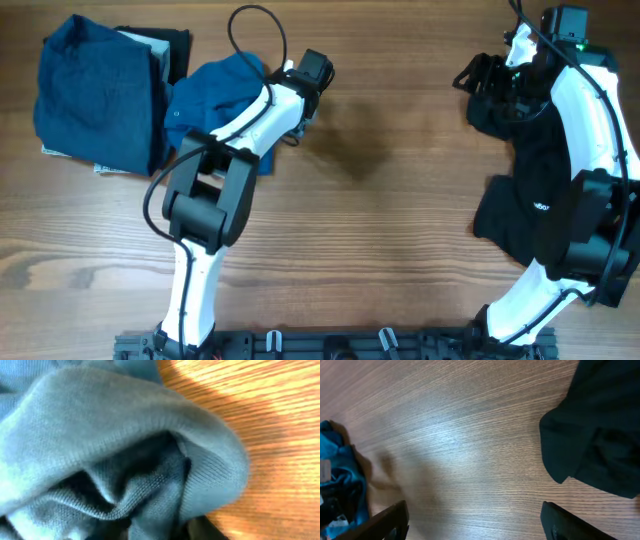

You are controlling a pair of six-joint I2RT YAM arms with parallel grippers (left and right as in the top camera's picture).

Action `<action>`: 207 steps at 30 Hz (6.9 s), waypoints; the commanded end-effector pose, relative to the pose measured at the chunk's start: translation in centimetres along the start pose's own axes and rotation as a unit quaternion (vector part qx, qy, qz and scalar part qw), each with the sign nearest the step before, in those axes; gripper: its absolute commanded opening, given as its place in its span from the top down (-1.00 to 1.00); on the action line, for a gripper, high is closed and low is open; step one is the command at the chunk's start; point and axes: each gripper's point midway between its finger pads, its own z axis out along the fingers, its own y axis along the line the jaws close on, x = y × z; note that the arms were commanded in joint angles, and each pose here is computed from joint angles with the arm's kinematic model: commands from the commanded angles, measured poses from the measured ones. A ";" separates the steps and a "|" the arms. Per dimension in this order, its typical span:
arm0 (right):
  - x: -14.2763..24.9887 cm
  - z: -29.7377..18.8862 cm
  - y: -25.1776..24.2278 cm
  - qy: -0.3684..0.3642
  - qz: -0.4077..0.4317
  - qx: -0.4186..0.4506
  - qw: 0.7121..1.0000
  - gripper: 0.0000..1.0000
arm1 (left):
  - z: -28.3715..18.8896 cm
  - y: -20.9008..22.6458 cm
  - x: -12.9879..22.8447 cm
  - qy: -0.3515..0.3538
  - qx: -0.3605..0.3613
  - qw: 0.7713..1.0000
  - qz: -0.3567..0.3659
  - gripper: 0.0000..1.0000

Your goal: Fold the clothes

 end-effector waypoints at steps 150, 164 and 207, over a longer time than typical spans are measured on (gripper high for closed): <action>2.5 0.4 5.8 0.034 -0.085 -0.041 0.995 -0.68 | -13.8 32.6 -5.4 -0.210 0.034 0.876 -0.433 -1.00; 1.3 -1.7 7.9 -0.016 -0.145 -0.044 0.988 -0.51 | -18.9 25.7 -2.2 -0.150 0.201 0.900 -0.358 -1.00; 1.4 -26.3 7.9 -0.333 -0.149 0.135 0.921 -1.00 | -34.5 15.9 0.1 -0.270 0.323 0.898 -0.124 -0.99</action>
